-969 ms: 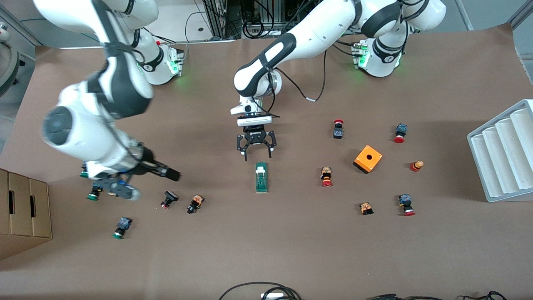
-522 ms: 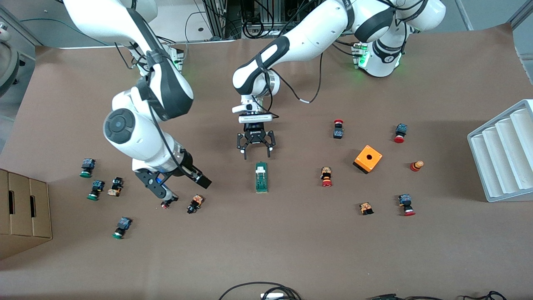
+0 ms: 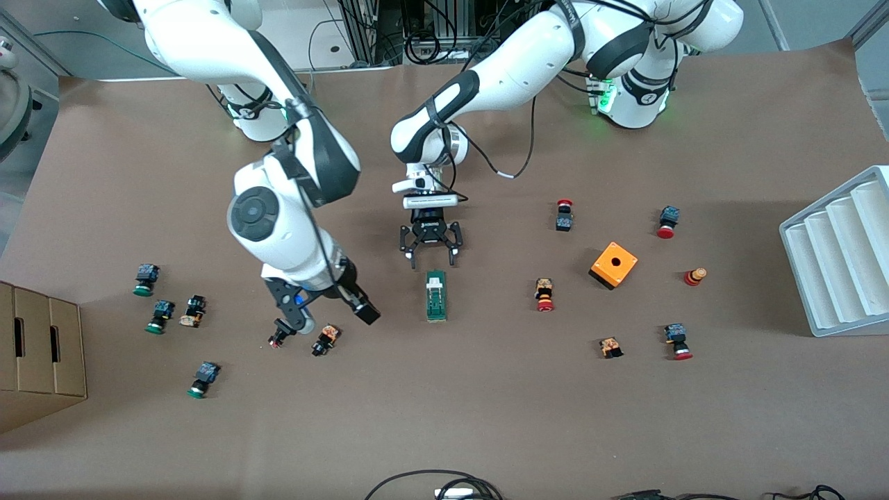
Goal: Close load switch with both arms
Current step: 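Lower the left gripper onto the switch while the right gripper approaches, then grip the switch base with the left gripper while the right gripper hovers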
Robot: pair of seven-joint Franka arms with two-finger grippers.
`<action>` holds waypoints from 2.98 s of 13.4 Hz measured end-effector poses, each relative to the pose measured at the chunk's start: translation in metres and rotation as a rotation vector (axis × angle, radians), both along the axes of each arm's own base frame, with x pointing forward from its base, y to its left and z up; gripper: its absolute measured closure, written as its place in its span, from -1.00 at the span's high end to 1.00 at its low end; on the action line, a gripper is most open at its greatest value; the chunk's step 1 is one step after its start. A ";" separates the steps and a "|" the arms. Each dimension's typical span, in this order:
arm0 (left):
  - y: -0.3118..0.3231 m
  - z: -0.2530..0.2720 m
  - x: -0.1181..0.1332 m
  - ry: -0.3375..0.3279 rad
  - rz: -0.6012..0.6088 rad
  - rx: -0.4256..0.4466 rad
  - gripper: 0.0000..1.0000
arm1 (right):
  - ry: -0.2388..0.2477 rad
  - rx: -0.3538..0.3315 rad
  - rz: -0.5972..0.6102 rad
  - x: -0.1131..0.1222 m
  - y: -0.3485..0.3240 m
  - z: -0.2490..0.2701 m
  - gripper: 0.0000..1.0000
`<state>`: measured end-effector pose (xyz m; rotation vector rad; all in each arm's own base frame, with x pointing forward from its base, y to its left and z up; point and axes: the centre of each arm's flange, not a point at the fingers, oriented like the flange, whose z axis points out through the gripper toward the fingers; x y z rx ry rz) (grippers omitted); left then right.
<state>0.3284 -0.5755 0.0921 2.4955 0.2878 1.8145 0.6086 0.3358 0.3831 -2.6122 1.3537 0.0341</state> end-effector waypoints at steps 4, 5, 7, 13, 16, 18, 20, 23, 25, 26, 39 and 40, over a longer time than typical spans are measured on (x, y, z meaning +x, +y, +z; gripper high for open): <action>0.000 -0.003 0.001 0.001 -0.015 0.041 1.00 | -0.039 0.015 -0.031 -0.005 0.039 -0.028 1.00; 0.001 -0.004 0.001 0.003 -0.019 0.055 1.00 | -0.043 0.022 -0.066 -0.007 0.048 -0.035 1.00; 0.003 -0.011 0.000 0.011 -0.022 0.079 1.00 | -0.036 0.029 -0.135 -0.007 0.054 -0.045 0.99; 0.001 -0.014 0.005 0.014 -0.026 0.109 1.00 | -0.013 0.025 -0.185 -0.014 0.065 -0.056 0.96; -0.002 -0.011 0.008 0.012 -0.033 0.134 1.00 | -0.044 0.041 -0.197 -0.008 0.061 -0.055 1.00; -0.002 -0.012 0.008 0.013 -0.034 0.137 1.00 | -0.070 0.053 -0.200 -0.003 0.059 -0.055 1.00; 0.000 -0.015 0.008 0.017 -0.033 0.142 1.00 | -0.077 0.054 -0.188 -0.002 0.059 -0.055 1.00; 0.002 -0.022 0.008 0.022 -0.032 0.149 1.00 | -0.069 0.060 -0.220 -0.004 0.061 -0.055 1.00; 0.001 -0.021 0.010 0.021 -0.029 0.145 0.99 | -0.055 0.068 -0.279 -0.004 0.062 -0.055 1.00; 0.000 -0.021 0.010 0.021 -0.029 0.147 0.99 | -0.053 0.069 -0.289 -0.005 0.062 -0.055 1.00; -0.003 -0.024 0.014 0.022 -0.027 0.153 0.32 | -0.013 0.063 -0.362 -0.017 0.078 -0.071 1.00; -0.003 -0.024 0.015 0.022 -0.027 0.154 0.26 | -0.008 0.060 -0.366 -0.020 0.082 -0.075 1.00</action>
